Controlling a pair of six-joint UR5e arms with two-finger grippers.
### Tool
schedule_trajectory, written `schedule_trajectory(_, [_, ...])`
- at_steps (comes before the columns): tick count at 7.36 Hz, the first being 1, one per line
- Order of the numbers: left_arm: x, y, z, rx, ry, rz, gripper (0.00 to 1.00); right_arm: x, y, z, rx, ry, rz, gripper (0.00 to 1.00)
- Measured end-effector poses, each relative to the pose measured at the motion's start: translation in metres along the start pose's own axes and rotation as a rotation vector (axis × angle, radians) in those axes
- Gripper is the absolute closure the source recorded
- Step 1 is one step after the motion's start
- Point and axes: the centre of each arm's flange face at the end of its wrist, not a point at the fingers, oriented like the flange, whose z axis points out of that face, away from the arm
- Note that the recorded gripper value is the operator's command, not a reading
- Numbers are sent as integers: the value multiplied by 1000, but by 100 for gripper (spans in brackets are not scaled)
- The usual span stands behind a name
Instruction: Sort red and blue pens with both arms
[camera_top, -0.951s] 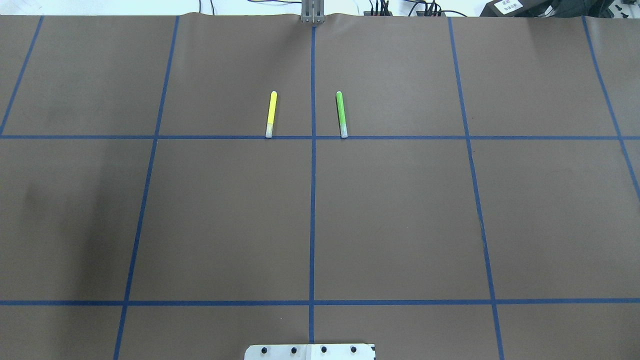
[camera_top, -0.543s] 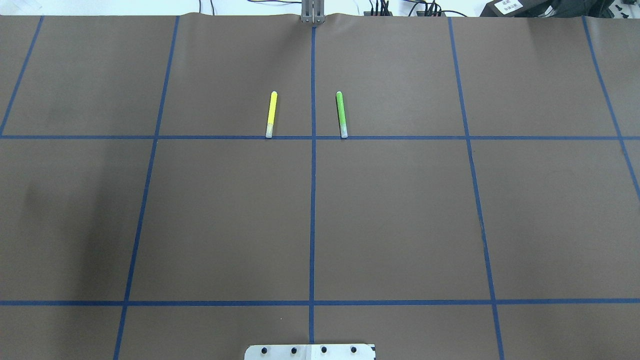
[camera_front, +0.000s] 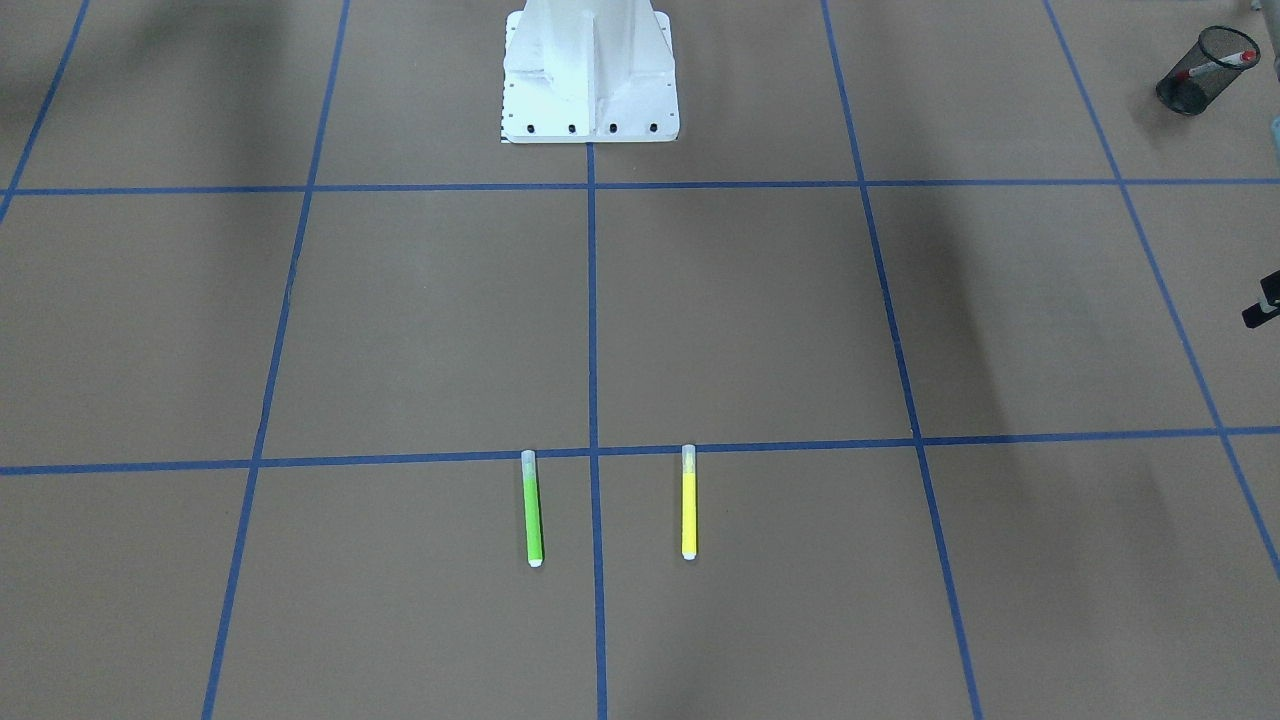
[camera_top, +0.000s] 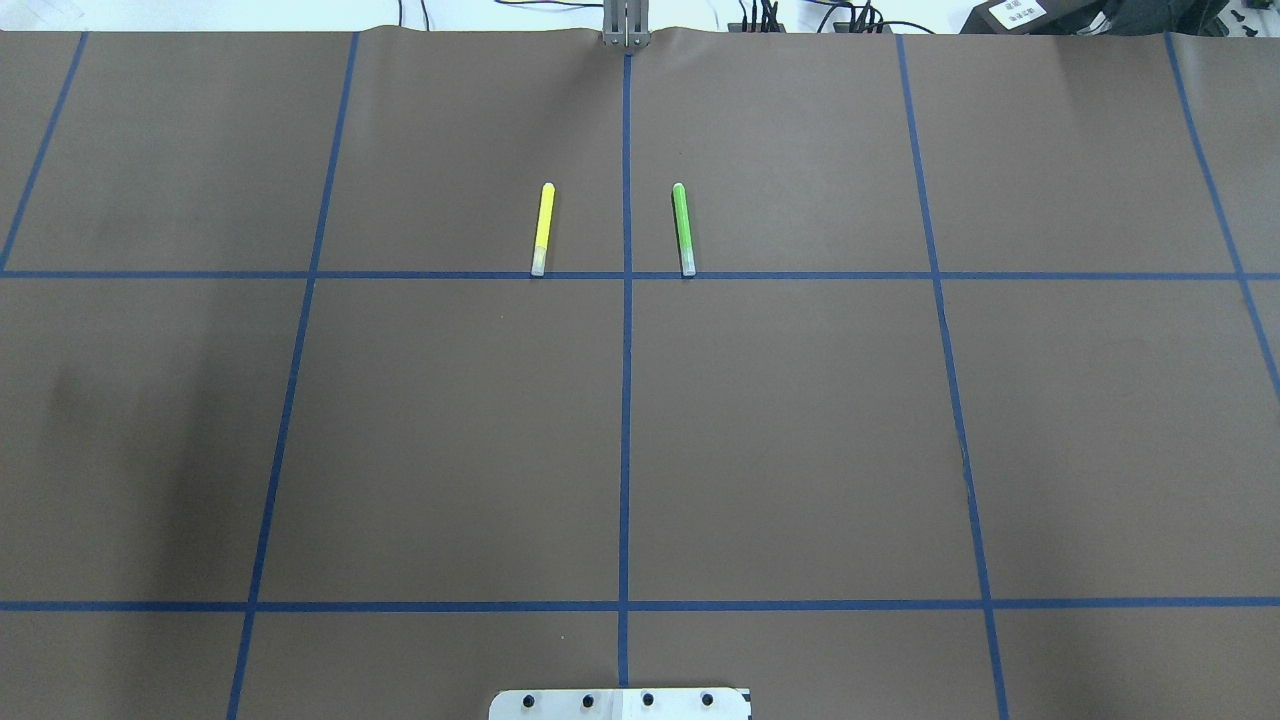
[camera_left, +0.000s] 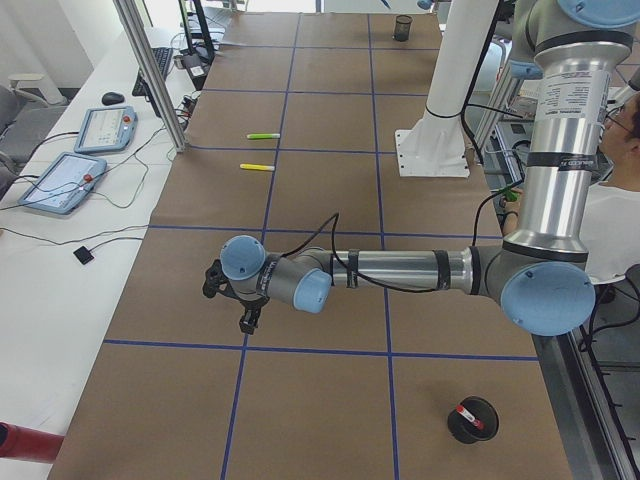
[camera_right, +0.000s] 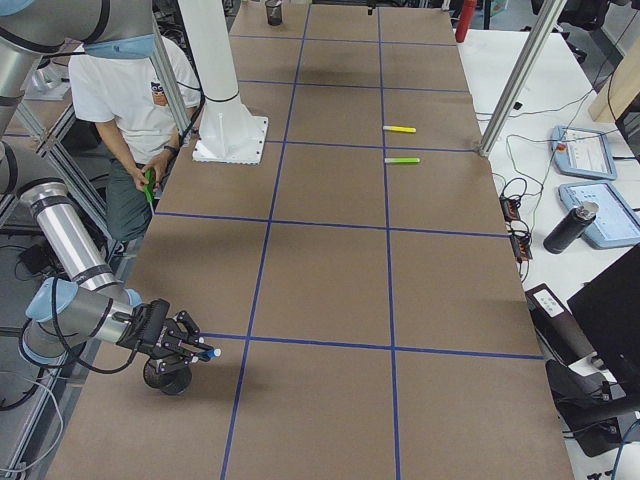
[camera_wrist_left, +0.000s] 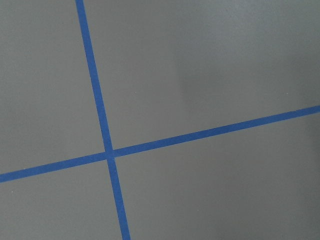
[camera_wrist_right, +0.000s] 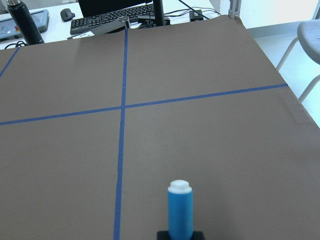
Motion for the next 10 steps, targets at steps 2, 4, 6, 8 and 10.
schedule_trajectory(2, [0, 0, -1, 1, -1, 0, 1, -3, 31, -9, 48, -9, 11, 100])
schedule_trajectory(4, [0, 0, -2, 3, -1, 0, 1, -5, 47, -12, 87, -2, 30, 100])
schedule_trajectory(6, [1, 0, -3, 6, -1, 2, 1, -4, 56, -12, 104, 7, 45, 100])
schedule_trajectory(8, [2, -1, -4, 7, -1, 4, 1, -3, 71, -11, 113, 30, 46, 100])
schedule_trajectory(10, [3, -2, -5, 9, 0, 4, 1, -2, 79, -10, 115, 43, 49, 100])
